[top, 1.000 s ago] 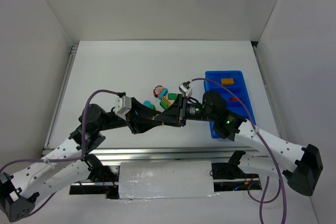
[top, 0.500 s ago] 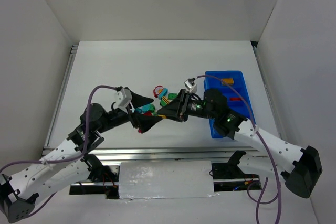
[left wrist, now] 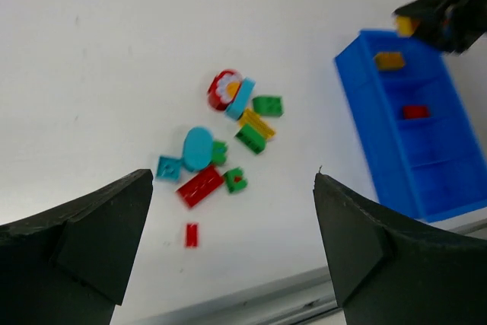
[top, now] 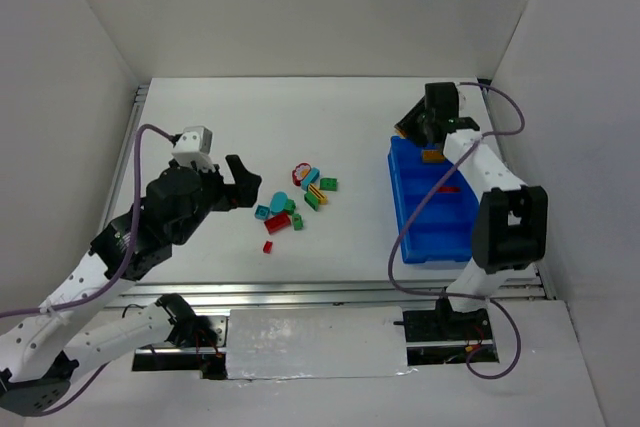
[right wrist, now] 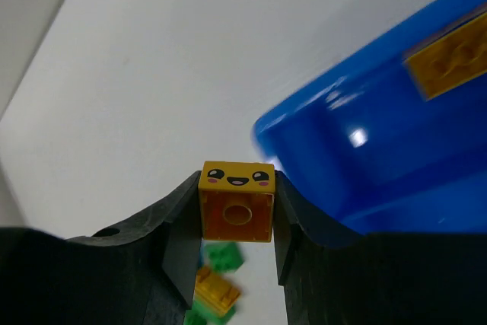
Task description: Sort the legos into containers by color
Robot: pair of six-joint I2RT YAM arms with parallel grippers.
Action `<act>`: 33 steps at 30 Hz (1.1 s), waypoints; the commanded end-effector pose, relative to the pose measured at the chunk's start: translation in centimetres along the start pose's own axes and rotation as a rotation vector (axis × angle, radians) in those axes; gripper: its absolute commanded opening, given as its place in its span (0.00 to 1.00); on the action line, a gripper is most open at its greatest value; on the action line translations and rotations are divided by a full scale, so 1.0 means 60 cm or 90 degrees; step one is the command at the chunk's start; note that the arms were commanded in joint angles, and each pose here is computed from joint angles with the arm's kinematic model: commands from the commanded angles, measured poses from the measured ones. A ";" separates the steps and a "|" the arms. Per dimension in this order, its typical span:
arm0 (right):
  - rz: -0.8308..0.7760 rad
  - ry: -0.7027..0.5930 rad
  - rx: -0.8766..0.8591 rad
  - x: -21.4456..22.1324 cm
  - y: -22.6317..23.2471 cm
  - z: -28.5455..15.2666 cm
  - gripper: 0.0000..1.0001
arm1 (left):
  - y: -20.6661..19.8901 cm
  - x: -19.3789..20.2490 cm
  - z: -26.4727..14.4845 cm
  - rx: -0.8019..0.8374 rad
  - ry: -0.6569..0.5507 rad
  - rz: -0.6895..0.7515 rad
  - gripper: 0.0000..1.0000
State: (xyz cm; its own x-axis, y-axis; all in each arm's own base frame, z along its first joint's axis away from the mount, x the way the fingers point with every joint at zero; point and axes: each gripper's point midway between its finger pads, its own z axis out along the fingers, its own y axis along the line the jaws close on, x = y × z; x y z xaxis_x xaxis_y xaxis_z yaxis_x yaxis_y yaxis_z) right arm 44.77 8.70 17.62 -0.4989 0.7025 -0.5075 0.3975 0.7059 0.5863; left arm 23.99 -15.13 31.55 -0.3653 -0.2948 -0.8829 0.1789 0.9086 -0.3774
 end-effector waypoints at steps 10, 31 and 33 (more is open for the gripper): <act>-0.020 -0.039 0.195 -0.099 -0.153 0.062 0.01 | 0.095 0.049 -0.067 -0.062 0.020 0.090 0.99; -0.003 -0.022 0.212 -0.084 -0.186 0.057 0.07 | 0.091 0.076 -0.059 -0.050 0.057 0.097 1.00; -0.002 -0.021 0.211 -0.082 -0.189 0.056 0.08 | 0.091 0.075 -0.058 -0.050 0.057 0.096 1.00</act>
State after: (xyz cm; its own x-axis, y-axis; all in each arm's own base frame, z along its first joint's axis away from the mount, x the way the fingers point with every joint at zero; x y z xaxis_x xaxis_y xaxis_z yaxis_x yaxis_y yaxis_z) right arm 45.11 -2.00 9.04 -0.5147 0.7008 -0.4940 0.6463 0.6957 0.3135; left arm 19.84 -10.36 26.08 -0.4394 -0.1293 -0.8889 0.1592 0.9627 -0.2188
